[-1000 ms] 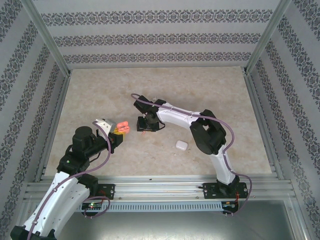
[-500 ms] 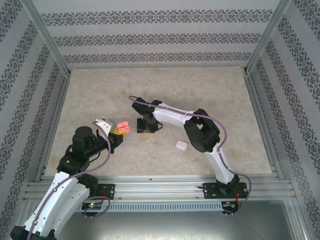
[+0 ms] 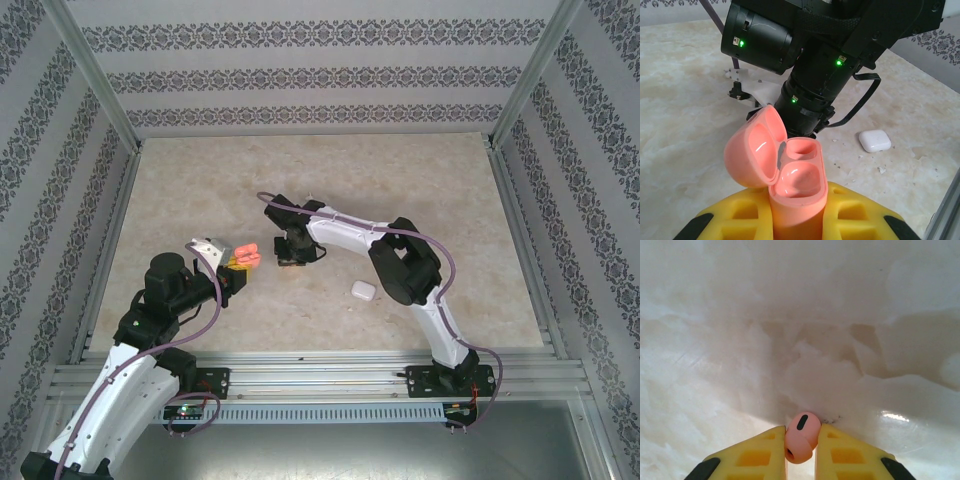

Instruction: Insert wireless bluetooth earbuds into charging case

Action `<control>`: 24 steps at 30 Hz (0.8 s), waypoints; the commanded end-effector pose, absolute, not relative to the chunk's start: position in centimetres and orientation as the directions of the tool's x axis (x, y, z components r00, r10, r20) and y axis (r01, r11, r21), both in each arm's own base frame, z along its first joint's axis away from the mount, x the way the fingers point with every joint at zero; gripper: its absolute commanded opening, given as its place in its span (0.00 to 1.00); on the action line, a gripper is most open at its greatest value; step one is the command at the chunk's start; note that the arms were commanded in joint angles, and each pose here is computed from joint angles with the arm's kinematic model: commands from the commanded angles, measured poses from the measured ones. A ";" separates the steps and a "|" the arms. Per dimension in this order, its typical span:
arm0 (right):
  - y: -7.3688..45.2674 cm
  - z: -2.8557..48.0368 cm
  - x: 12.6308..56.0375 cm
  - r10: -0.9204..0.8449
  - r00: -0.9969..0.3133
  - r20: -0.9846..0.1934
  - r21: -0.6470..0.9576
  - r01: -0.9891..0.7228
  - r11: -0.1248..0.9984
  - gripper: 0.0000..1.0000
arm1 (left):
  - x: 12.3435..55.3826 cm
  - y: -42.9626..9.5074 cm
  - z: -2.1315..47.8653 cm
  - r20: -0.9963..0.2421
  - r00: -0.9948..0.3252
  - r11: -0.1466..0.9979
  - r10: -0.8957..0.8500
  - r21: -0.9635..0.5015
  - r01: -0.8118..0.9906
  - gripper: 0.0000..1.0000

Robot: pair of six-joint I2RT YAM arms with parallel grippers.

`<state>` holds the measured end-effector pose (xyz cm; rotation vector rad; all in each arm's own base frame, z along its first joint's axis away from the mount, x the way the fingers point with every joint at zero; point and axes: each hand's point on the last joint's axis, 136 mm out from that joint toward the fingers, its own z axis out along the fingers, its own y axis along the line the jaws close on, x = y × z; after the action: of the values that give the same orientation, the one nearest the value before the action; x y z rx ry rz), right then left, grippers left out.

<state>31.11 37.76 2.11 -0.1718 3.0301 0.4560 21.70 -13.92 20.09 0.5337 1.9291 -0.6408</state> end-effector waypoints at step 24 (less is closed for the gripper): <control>32.4 1.1 31.1 -0.083 -0.966 -0.246 0.502 -0.200 0.842 0.23 | 21.6 -14.4 21.8 -0.914 -0.404 0.742 0.029 -0.251 0.621 0.00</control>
<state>31.06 34.74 2.06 -0.2846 2.7773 0.8871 21.60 -14.05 20.11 0.5022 1.9424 -0.6764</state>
